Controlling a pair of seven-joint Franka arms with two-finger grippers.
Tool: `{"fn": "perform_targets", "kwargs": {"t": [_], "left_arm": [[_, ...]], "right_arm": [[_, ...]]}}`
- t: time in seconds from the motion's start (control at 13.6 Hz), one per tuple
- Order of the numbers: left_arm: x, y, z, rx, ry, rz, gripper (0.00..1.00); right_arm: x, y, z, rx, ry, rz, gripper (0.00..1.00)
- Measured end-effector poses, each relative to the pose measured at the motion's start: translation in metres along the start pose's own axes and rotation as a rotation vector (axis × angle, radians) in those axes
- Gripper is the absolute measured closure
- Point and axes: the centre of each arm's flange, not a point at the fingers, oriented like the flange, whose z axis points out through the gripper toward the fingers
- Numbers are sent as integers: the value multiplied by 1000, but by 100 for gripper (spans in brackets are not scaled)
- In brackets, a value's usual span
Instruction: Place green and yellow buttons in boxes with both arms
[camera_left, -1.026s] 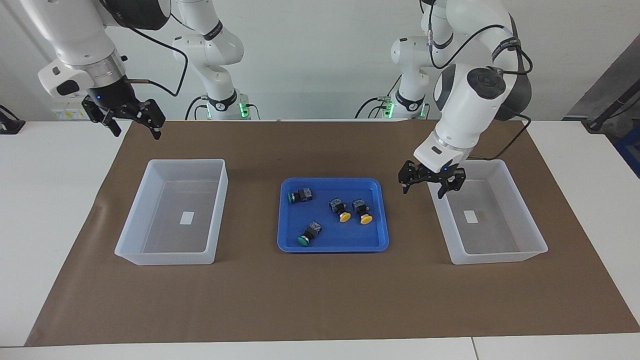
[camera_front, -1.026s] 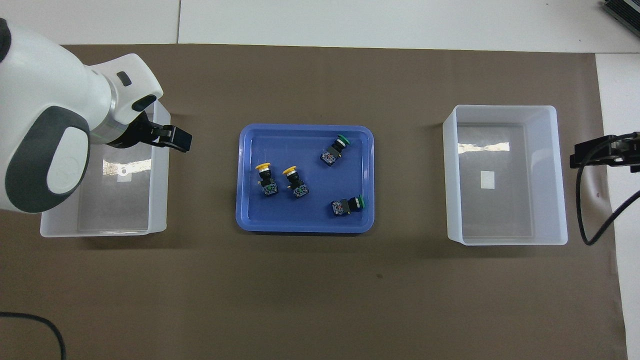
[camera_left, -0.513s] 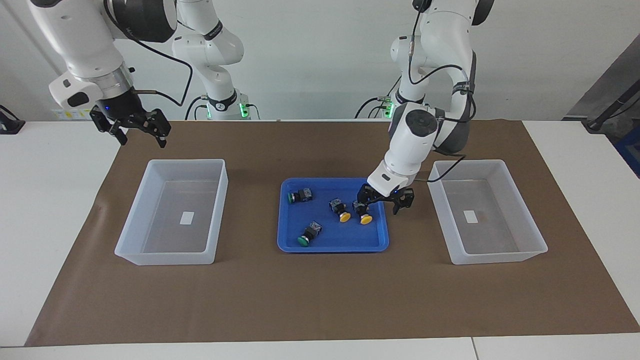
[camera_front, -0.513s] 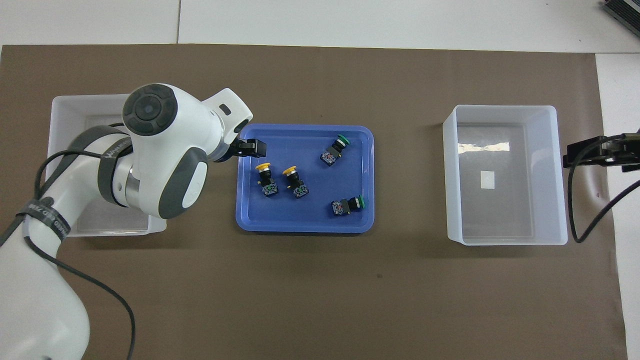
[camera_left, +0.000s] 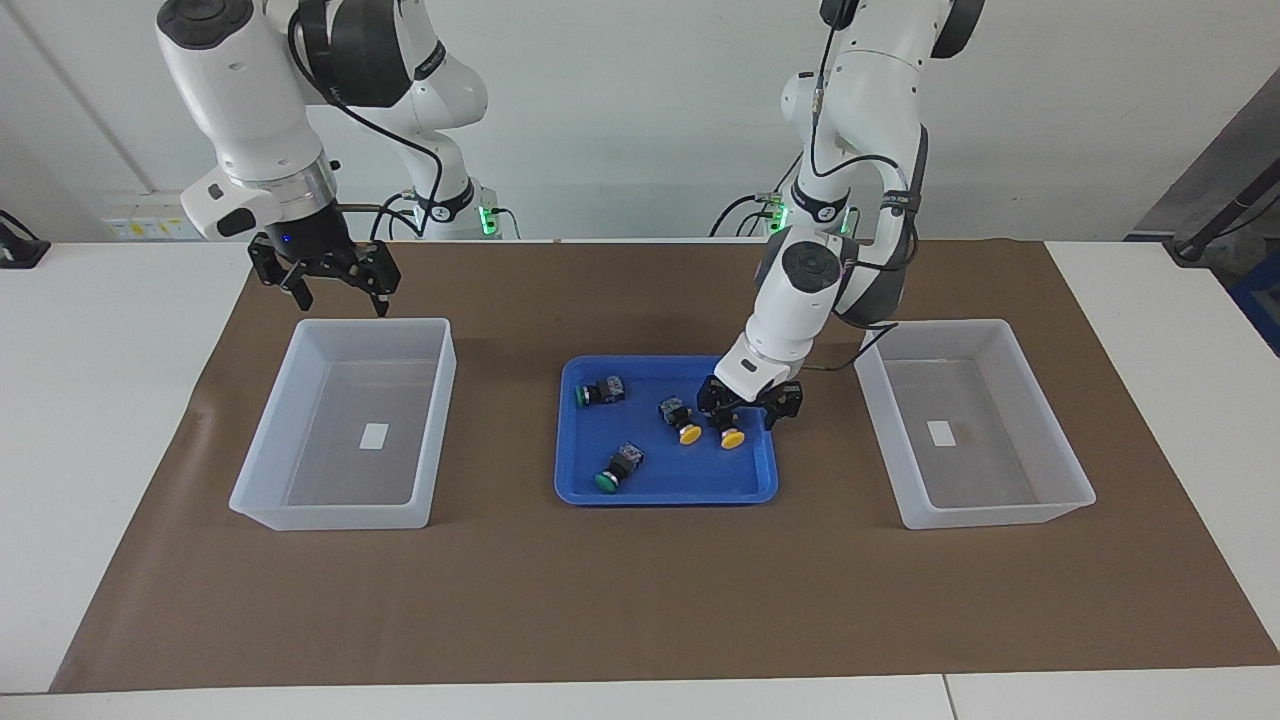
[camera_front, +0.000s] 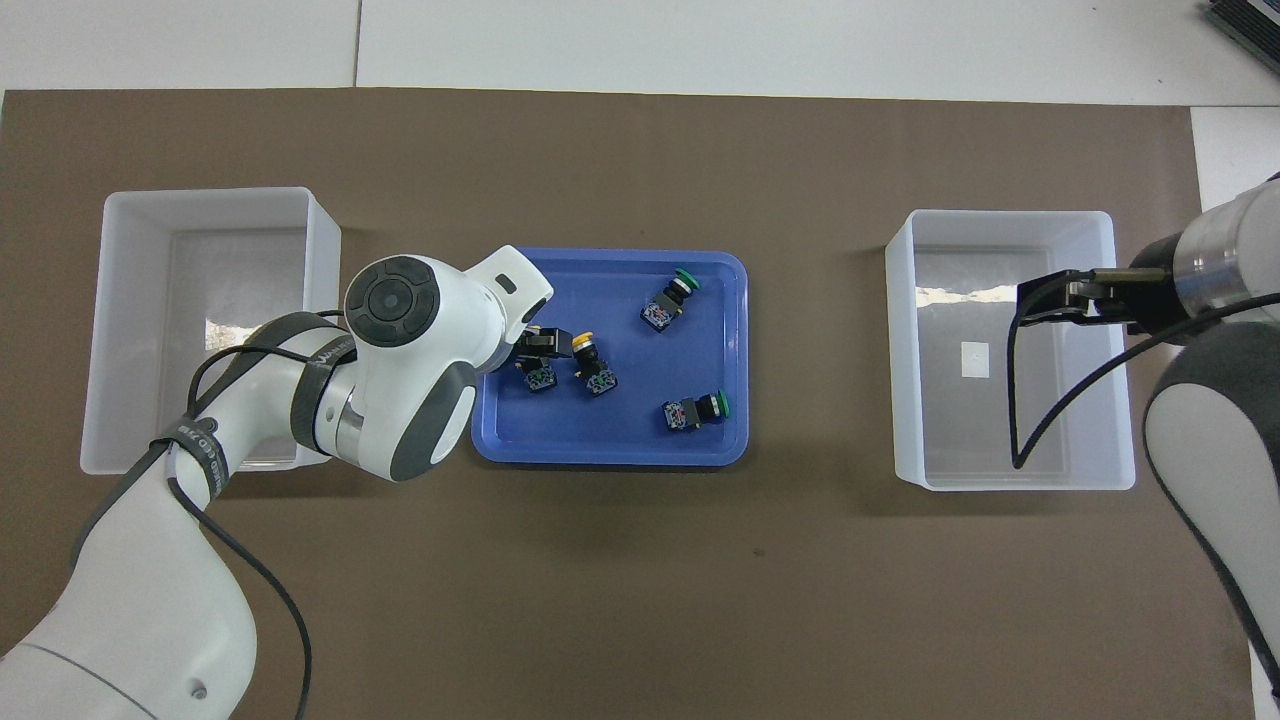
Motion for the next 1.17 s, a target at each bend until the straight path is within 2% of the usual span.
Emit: {"fn": "perform_targets", "kwargs": {"t": [0.15, 0.37, 0.44, 0.59, 0.66, 0.73, 0.81, 0.88, 1.17], "left_arm": [[-3, 5, 1, -1, 0, -8, 0], [-5, 5, 5, -3, 3, -17, 13], [-7, 4, 8, -5, 7, -18, 13], [-13, 1, 18, -10, 18, -22, 33], [-16, 0, 22, -11, 20, -34, 33], [-15, -1, 21, -12, 25, -52, 39], [-14, -1, 20, -13, 28, -65, 53], [-14, -1, 20, -13, 28, -75, 56], [1, -6, 4, -1, 17, -103, 56]], "right_arm": [[6, -28, 14, 8, 25, 29, 0], [16, -90, 58, 19, 42, 105, 0], [18, -106, 72, 22, 45, 137, 0], [20, -146, 107, 32, 52, 239, 0], [18, -167, 124, 36, 51, 316, 0], [15, -185, 140, 42, 43, 403, 0], [11, -199, 151, 52, 29, 478, 0], [6, -212, 160, 64, 10, 550, 0], [-14, -236, 189, 146, -101, 798, 0]]}}
